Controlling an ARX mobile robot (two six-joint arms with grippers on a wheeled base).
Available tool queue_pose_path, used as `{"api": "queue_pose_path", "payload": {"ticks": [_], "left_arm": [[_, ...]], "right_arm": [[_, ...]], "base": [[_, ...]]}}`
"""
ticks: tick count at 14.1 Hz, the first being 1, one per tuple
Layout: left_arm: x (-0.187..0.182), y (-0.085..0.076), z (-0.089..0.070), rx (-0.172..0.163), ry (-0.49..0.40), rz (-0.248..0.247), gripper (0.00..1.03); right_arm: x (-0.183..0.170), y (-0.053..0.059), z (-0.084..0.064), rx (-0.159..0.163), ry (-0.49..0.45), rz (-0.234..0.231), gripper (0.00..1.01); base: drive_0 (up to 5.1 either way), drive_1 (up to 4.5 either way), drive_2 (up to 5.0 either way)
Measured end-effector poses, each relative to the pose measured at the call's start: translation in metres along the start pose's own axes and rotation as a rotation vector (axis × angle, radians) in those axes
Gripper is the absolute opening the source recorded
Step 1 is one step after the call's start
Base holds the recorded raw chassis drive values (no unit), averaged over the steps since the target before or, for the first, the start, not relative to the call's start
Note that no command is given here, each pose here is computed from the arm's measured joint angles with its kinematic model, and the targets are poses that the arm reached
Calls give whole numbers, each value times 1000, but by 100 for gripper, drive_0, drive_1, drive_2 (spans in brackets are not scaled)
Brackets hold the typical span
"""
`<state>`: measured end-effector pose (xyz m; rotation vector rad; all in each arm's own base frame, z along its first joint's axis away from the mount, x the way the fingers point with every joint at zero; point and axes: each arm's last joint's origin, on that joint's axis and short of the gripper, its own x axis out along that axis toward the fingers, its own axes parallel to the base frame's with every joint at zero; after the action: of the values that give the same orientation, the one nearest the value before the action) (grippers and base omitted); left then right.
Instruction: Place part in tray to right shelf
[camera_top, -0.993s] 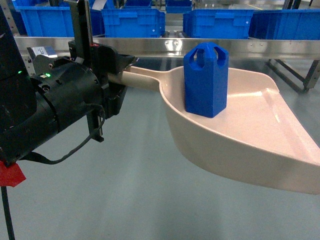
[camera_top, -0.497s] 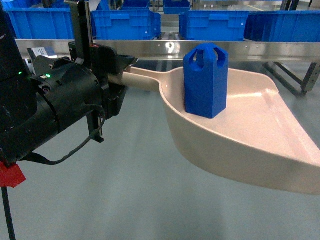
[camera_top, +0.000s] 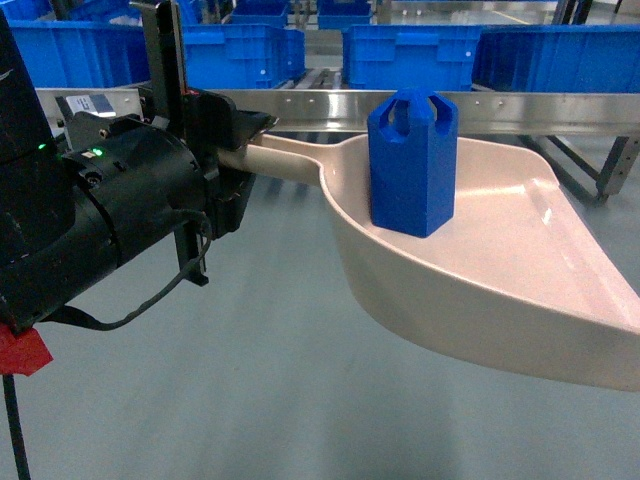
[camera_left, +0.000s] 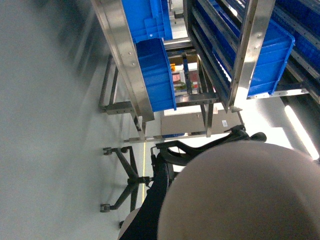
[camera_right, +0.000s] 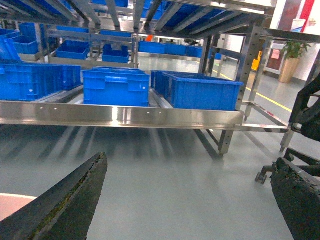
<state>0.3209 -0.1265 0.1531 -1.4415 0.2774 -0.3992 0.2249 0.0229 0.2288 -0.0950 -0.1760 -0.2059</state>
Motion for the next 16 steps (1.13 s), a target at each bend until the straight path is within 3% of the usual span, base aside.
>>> {"api": "queue_pose_path", "payload": {"ticks": [16], "left_arm": [[0, 0, 2, 1, -10, -4, 13]], "right_arm": [[0, 0, 0, 0, -1, -1, 98]], "base": [[-172, -172, -172]]}}
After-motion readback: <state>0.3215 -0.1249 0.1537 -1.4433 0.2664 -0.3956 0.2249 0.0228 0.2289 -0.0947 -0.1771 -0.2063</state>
